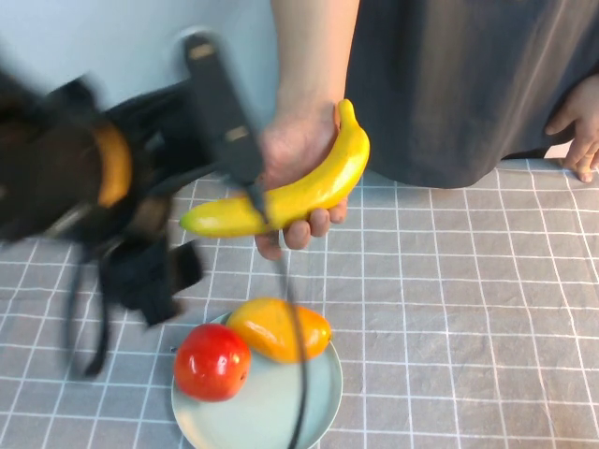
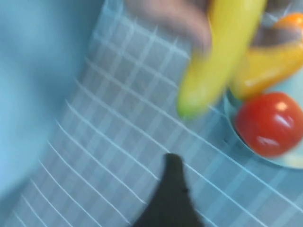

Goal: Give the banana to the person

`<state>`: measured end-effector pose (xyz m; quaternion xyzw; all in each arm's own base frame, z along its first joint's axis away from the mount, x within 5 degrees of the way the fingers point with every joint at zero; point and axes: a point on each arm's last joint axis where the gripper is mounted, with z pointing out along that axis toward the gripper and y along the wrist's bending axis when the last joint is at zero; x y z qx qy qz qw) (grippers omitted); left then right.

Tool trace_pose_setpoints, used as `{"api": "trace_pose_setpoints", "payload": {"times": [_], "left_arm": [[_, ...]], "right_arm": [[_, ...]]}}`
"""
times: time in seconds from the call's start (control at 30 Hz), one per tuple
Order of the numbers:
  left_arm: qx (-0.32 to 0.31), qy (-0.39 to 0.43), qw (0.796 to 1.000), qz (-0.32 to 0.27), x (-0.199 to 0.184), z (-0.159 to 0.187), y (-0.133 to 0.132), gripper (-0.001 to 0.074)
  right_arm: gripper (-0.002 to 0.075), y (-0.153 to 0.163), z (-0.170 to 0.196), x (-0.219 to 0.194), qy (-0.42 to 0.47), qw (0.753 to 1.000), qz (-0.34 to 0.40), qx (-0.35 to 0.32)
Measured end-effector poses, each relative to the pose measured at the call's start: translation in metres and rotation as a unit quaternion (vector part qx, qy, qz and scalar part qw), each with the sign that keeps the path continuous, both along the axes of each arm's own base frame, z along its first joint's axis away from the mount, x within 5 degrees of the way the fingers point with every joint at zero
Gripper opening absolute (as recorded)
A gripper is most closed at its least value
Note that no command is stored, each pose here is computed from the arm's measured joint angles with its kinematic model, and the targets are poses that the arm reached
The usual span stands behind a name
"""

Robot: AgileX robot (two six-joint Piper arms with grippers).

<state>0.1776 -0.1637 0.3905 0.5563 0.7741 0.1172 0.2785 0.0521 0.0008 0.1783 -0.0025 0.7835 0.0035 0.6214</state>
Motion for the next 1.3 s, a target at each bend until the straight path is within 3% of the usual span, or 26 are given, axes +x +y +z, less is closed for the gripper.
{"api": "trace_pose_setpoints", "payload": {"times": [0.07,0.17,0.2,0.3,0.43,0.53,0.63,0.83,1.0,1.07,1.23,1.3], "left_arm": [[-0.028,0.006,0.999,0.043,-0.015,-0.005,0.02,0.0454],[-0.053,0.018,0.994,0.094,-0.036,-0.02,0.047,0.0177],[-0.06,0.021,0.992,0.107,-0.044,-0.026,0.056,0.0117],[-0.106,0.027,0.985,0.136,-0.066,-0.041,0.078,0.0038],[-0.207,0.007,0.966,0.155,-0.093,-0.052,0.106,0.001],[-0.3,-0.01,0.937,0.181,-0.112,-0.056,0.126,0.0006],[-0.352,-0.015,0.914,0.201,-0.125,-0.06,0.141,0.0004],[-0.38,-0.041,0.899,0.215,-0.143,-0.06,0.168,0.0004],[-0.403,-0.058,0.883,0.235,-0.144,-0.059,0.174,0.0004],[-0.426,-0.076,0.877,0.207,-0.141,-0.058,0.168,0.0004],[-0.449,-0.181,0.873,0.064,-0.129,-0.07,0.14,0.0003],[-0.453,-0.212,0.864,0.062,-0.124,-0.082,0.134,0.0003]], "right_arm": [[-0.0007,0.0,0.0,0.0,0.0,1.0,0.0,0.0],[-0.0007,0.0,0.0,0.0,0.0,1.0,0.0,0.001],[-0.0007,0.0,0.0,0.0,0.0,1.0,0.0,0.001],[-0.0007,0.0,0.0,0.0,0.0,1.0,0.0,0.0],[-0.0007,0.0,0.0,0.0,0.0,1.0,0.0,0.0],[-0.0007,0.0,0.0,0.0,0.0,1.0,0.0,0.0],[-0.0007,0.0,0.0,0.0,0.0,1.0,0.0,0.0],[-0.0007,0.0,0.0,0.0,0.0,1.0,0.0,0.0],[-0.0007,0.0,0.0,0.0,0.0,1.0,0.0,0.0],[-0.0007,0.0,0.0,0.0,0.0,1.0,0.0,0.0],[-0.0007,0.0,0.0,0.0,0.0,1.0,0.0,0.0],[-0.0007,0.0,0.0,0.0,0.0,1.0,0.0,0.0]]}}
